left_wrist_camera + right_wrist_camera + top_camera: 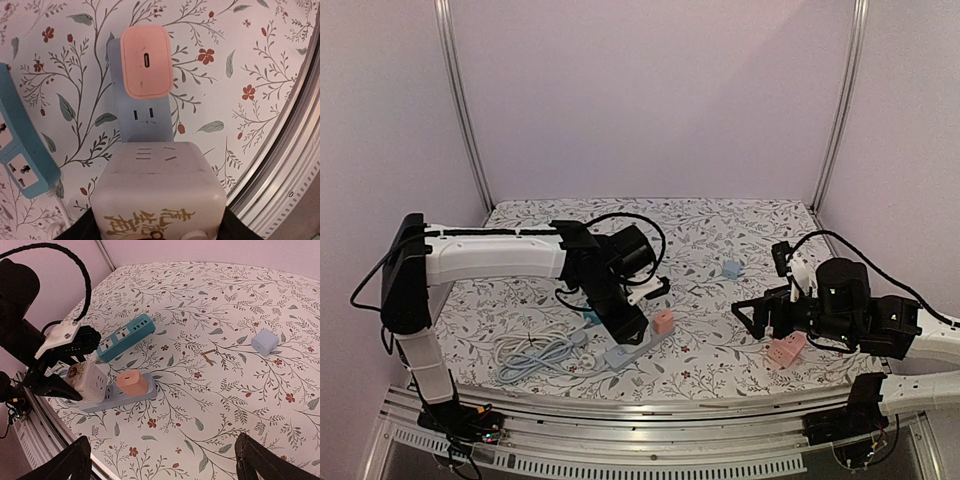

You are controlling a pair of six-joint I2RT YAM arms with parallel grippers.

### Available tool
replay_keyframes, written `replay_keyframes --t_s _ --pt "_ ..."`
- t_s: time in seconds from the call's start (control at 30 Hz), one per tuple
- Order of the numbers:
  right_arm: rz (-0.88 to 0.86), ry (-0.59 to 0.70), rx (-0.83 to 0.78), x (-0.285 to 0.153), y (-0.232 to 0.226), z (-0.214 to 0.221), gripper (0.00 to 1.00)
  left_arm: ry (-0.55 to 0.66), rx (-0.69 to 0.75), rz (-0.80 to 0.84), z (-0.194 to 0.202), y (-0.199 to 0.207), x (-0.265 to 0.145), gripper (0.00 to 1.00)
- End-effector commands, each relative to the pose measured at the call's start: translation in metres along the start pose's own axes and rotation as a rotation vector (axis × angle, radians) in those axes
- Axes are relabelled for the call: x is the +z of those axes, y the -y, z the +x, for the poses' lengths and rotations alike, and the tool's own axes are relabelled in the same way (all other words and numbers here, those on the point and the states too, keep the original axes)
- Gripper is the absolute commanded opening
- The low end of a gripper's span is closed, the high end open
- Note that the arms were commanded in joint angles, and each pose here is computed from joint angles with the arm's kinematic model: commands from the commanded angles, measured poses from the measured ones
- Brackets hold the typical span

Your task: Insert the plug

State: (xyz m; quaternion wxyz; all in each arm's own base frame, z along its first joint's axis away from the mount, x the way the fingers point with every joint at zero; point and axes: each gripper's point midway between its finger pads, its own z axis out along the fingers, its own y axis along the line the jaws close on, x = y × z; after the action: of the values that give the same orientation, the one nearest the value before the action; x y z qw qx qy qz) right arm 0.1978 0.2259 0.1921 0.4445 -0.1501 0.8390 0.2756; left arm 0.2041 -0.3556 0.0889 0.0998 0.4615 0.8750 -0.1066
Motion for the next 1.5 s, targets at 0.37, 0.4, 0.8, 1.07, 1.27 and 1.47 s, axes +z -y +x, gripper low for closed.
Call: replay_keyframes --t_s 0.37,0.4,0.8,1.07,1.27,1.47 --pt "0.034 -0.015 -0.007 0.001 0.009 0.009 0.99 0.020 -0.014 -0.020 -0.013 -0.011 0.002 0.00" --pt "0.034 -0.015 -0.007 0.002 0.009 0.009 0.99 0.019 -0.015 -0.019 -0.013 -0.010 0.003 0.00" --pt "0.034 -0.020 -0.009 0.003 0.009 0.010 0.99 0.009 -0.027 -0.033 -0.013 -0.013 0.009 0.00" --pt "0.032 -0.022 -0.009 0.003 0.009 0.010 0.99 0.008 -0.041 -0.039 -0.015 -0.014 0.011 0.00" --pt "0.033 -0.023 -0.008 0.003 0.009 0.010 0.99 -0.007 -0.054 -0.049 -0.011 -0.016 0.012 0.00" --pt "0.033 -0.022 -0.008 0.003 0.009 0.010 0.99 -0.018 -0.085 -0.086 -0.007 -0.022 0.011 0.00"
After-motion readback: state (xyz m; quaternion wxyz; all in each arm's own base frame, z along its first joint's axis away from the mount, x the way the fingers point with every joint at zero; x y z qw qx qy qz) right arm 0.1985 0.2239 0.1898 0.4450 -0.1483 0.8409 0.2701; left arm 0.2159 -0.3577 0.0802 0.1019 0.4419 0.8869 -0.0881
